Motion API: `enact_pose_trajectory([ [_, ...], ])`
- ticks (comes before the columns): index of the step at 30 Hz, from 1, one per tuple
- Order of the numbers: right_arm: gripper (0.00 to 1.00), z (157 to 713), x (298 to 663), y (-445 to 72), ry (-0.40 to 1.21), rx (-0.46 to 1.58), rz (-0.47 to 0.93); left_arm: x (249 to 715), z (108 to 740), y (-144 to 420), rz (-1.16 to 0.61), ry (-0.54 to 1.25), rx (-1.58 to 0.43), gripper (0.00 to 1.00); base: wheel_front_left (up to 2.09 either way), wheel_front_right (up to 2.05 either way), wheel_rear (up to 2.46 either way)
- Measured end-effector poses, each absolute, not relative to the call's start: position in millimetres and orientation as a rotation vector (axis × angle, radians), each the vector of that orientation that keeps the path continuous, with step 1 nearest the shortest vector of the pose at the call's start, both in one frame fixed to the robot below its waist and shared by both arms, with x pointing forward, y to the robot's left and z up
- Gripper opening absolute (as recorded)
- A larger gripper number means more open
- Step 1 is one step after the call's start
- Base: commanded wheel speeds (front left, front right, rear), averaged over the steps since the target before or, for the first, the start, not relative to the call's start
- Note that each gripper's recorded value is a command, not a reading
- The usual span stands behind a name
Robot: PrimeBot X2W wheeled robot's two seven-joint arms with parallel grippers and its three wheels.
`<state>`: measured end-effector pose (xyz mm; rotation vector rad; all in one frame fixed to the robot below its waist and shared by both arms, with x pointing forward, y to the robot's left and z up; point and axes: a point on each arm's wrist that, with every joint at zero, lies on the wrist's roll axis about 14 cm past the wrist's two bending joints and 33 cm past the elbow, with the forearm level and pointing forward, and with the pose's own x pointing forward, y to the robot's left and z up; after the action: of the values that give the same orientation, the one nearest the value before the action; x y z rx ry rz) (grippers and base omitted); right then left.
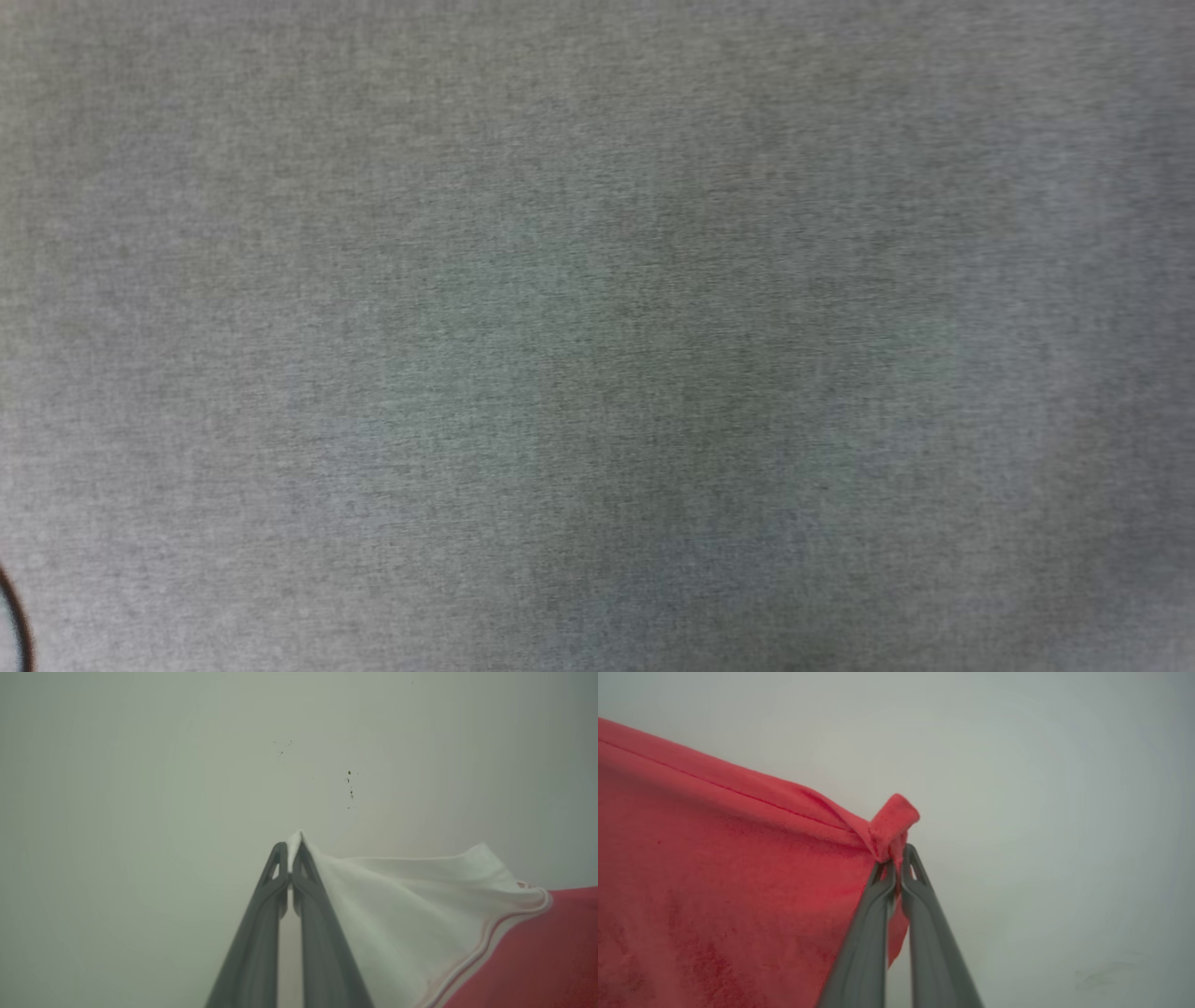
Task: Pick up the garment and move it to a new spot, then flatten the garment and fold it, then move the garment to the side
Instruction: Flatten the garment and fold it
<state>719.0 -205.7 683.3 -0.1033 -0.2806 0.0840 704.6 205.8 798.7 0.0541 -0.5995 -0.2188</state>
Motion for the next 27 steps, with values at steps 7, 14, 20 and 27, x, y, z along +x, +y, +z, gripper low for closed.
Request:
enact_pose_trajectory([
  [7, 0.0, 615.9, 727.2, -176.9, -0.212, -0.076, 0.138, 722.7, 711.7, 206.6, -0.235, -0.44, 0.018, 0.0, 0.0, 0.0, 0.0],
  [14, 0.0, 539.5, 695.5, -154.6, -0.05, -0.094, 0.211, 686.9, 602.1, 186.5, -0.316, -0.232, -0.03, 0.0, 0.0, 0.0, 0.0],
  [20, 0.0, 488.5, 628.4, -146.3, 0.094, -0.048, 0.28, 595.7, 537.0, 172.7, -0.377, -0.076, -0.119, 0.0, 0.0, 0.0, 0.0],
  [27, 0.0, 465.2, 559.4, -142.0, 0.204, -0.002, 0.344, 511.7, 511.7, 183.6, -0.351, 0.033, -0.14, 0.0, 0.0, 0.0, 0.0],
])
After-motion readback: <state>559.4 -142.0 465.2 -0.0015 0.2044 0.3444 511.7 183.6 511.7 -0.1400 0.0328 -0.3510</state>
